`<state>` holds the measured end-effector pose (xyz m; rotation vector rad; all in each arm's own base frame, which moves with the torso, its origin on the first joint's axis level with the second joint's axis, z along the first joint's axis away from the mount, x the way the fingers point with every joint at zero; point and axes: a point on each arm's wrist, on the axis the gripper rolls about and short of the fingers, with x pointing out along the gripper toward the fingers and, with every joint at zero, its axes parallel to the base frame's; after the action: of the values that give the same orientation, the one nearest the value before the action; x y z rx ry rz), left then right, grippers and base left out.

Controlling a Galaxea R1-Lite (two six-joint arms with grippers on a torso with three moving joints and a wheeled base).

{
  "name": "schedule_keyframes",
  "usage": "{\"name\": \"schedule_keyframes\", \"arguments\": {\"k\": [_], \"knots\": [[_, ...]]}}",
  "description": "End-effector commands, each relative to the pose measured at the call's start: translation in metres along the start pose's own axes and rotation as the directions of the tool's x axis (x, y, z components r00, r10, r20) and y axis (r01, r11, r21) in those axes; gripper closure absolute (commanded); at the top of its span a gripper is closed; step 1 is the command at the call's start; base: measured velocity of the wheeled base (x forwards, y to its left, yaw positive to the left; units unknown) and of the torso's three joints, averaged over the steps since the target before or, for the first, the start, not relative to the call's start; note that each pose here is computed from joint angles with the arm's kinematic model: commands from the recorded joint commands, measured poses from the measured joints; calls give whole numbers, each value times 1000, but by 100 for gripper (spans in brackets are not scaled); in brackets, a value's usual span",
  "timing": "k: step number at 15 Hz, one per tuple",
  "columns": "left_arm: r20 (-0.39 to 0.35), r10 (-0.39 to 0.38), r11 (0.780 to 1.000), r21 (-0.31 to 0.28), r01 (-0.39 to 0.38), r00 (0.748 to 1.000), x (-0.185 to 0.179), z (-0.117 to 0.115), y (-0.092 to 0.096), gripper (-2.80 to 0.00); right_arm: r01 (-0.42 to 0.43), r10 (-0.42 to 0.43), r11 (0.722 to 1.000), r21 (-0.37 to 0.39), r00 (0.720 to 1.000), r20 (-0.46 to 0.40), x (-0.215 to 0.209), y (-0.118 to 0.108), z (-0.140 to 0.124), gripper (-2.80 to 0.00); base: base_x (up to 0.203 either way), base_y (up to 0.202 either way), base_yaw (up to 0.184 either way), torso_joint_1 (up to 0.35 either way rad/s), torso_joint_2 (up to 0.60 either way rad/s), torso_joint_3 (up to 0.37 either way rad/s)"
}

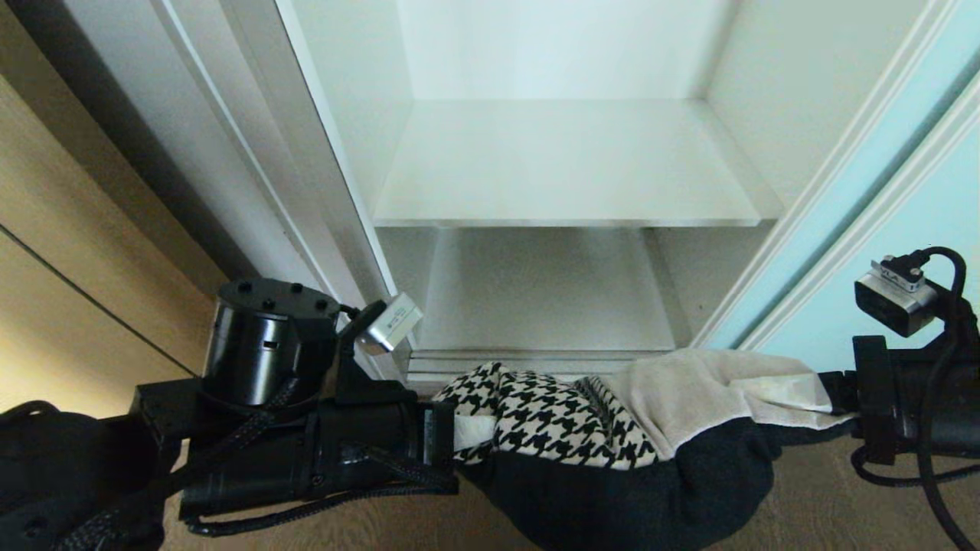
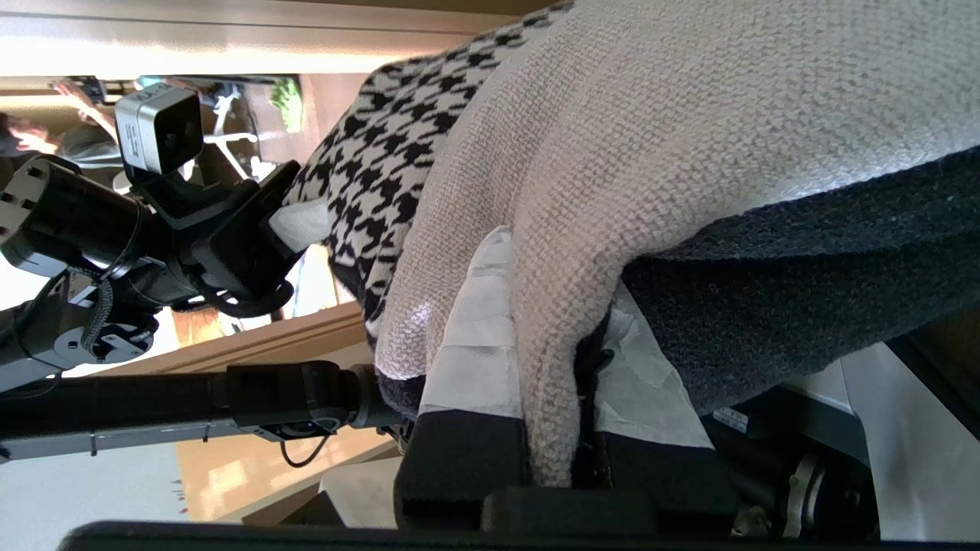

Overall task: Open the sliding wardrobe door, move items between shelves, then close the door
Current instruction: Place the pillow on the lower shelf

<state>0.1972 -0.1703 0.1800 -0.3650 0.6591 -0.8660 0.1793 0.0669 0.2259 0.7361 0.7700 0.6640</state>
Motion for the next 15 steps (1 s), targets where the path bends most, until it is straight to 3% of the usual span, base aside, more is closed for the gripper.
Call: {"name": "schedule_keyframes", "arguments": {"k": [1, 15], "knots": [[-12, 22, 1000, -9, -22, 1000, 7, -2, 4, 0, 5, -5, 1000, 12, 1000, -16, 5, -2, 1, 0, 0, 0, 0, 2, 6, -198], [-51, 36, 999, -15, -36, 998, 18, -7, 11, 0, 9, -10, 1000, -10, 999, -37, 21, 3, 2, 0, 0, 0, 0, 2, 5, -198]]}}
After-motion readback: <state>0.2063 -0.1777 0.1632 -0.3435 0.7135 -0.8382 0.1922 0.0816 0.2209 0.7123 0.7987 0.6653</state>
